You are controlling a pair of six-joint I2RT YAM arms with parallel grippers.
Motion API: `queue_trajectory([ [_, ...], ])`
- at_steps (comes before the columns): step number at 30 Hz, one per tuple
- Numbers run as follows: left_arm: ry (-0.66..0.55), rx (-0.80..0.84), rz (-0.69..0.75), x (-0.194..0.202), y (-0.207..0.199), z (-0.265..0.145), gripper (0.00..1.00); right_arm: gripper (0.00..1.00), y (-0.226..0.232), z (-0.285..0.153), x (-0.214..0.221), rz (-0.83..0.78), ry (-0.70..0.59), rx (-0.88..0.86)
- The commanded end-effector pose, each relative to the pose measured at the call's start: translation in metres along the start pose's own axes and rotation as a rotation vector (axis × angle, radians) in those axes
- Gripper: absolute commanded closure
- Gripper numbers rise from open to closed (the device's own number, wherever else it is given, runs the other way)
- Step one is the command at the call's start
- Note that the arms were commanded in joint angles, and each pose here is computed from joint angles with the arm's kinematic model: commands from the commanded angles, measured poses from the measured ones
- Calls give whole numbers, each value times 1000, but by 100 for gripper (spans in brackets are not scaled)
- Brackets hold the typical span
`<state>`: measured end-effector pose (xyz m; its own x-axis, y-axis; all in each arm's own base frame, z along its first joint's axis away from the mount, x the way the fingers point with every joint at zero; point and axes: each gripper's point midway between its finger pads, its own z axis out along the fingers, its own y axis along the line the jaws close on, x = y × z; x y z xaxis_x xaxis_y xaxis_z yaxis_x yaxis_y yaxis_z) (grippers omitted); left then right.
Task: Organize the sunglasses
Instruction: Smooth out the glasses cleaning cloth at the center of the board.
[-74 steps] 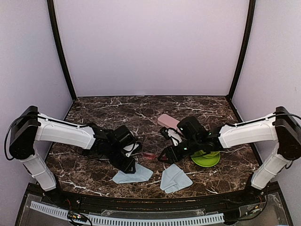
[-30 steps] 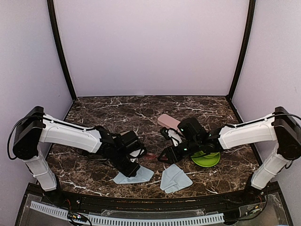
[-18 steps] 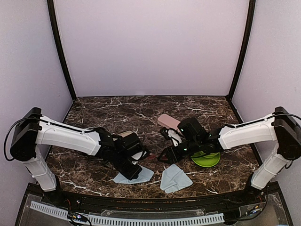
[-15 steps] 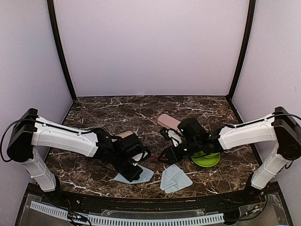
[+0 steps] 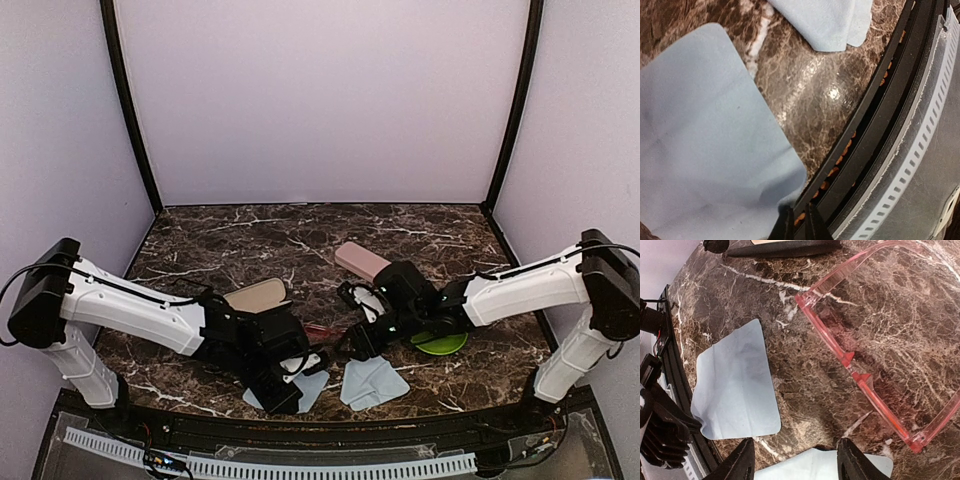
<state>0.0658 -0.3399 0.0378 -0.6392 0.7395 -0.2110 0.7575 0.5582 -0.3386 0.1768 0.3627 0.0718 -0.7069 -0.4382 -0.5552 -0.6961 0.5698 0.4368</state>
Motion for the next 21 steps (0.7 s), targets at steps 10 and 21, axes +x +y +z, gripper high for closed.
queue_trajectory([
  [10, -94, 84, 121, -4, -17, -30, 47, 49, 35, 33, 12, -47, 31, 53],
  [21, -372, 10, -135, -22, 48, -91, 47, 60, 28, 48, 22, -48, 93, 177],
])
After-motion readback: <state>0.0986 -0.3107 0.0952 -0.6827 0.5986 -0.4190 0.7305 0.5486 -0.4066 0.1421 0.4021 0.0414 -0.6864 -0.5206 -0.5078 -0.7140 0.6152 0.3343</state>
